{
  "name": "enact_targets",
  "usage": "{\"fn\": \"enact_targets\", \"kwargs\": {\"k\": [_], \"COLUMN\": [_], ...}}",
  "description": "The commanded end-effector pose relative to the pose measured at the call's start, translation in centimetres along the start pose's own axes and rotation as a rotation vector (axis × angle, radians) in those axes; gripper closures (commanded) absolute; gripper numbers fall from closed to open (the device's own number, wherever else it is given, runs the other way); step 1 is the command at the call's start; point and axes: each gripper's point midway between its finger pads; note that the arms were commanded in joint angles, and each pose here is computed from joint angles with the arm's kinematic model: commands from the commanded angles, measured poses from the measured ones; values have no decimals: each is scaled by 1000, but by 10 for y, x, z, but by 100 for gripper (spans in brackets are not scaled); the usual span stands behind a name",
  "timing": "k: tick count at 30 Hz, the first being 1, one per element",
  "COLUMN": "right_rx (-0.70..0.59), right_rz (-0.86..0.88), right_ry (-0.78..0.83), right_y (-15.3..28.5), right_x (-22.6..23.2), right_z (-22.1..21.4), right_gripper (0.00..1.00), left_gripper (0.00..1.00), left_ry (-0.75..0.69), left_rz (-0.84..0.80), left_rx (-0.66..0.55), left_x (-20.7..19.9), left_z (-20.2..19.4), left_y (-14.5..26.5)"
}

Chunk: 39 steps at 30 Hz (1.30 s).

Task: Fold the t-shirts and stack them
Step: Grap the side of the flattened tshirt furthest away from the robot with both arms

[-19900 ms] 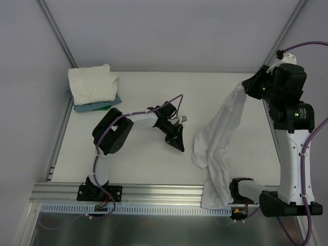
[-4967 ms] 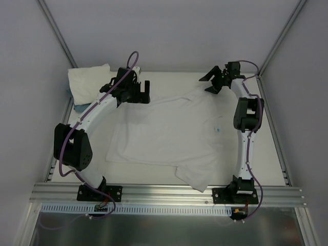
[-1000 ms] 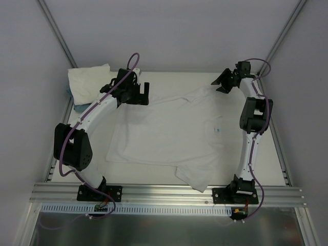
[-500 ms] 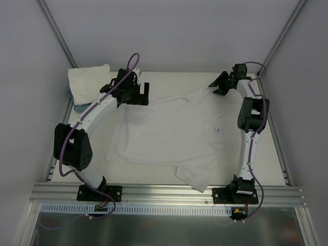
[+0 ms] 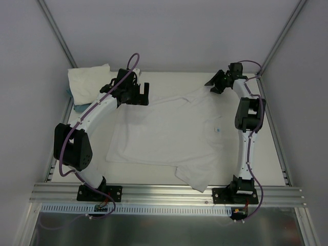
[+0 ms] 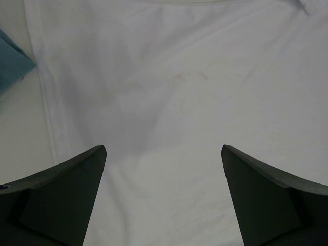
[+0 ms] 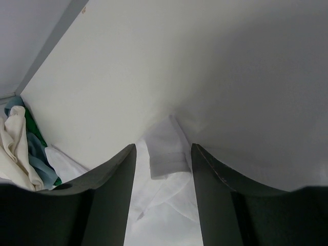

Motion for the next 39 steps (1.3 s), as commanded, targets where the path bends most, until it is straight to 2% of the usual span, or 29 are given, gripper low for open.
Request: {"fn": "enact_targets", "kwargs": {"k": [1, 6, 8, 9, 10, 20, 23, 26, 28, 29, 30, 32, 34, 37, 39], "right_rx": [-20, -6, -1, -2, -4, -12, -17, -12, -13, -14, -12, -11, -14, -16, -17], "right_rz": [65, 68, 71, 67, 67, 74, 62, 60, 61, 59, 59, 65, 64, 65, 66], "right_ry": [26, 28, 29, 27, 27, 62, 71, 68, 68, 67, 65, 64, 67, 67, 68], "right_y": [5, 3, 3, 3, 3, 12, 16, 15, 16, 16, 16, 15, 16, 16, 16], "right_x": [29, 31, 32, 31, 32, 39, 38, 36, 36, 35, 35, 36, 36, 37, 37], "right_z": [5, -1, -2, -2, -2, 0, 2, 2, 3, 3, 2, 2, 3, 4, 4], "right_gripper": [50, 58, 81, 95, 100, 99, 87, 86, 81, 81, 87, 87, 78, 76, 71], "left_gripper": [1, 1, 1, 1, 1, 1, 1, 1, 1, 1, 1, 1, 1, 1, 1], "left_ry": [-2, -1, -1, -2, -2, -2, -2, -2, -2, -2, -2, -2, -2, -2, -1], "left_rz": [11, 12, 12, 12, 12, 11, 9, 9, 9, 9, 9, 8, 9, 9, 8], "left_rx": [-28, -28, -25, -24, -25, -27, -30, -25, -28, -27, -30, -27, -27, -25, -27], "left_x": [5, 5, 5, 5, 5, 5, 5, 5, 5, 5, 5, 4, 5, 5, 4], "left_z": [12, 11, 10, 9, 9, 8, 8, 7, 8, 7, 8, 8, 8, 8, 9], "left_y": [6, 7, 7, 7, 7, 7, 7, 6, 6, 6, 6, 5, 5, 5, 4]}}
Point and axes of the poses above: each gripper's point midway between its finger pads, its own y axis back along the fingers, its own x axis along the line the jaws close on, z = x × y, and after that the axes turned 14 degrees about -y, right-handed
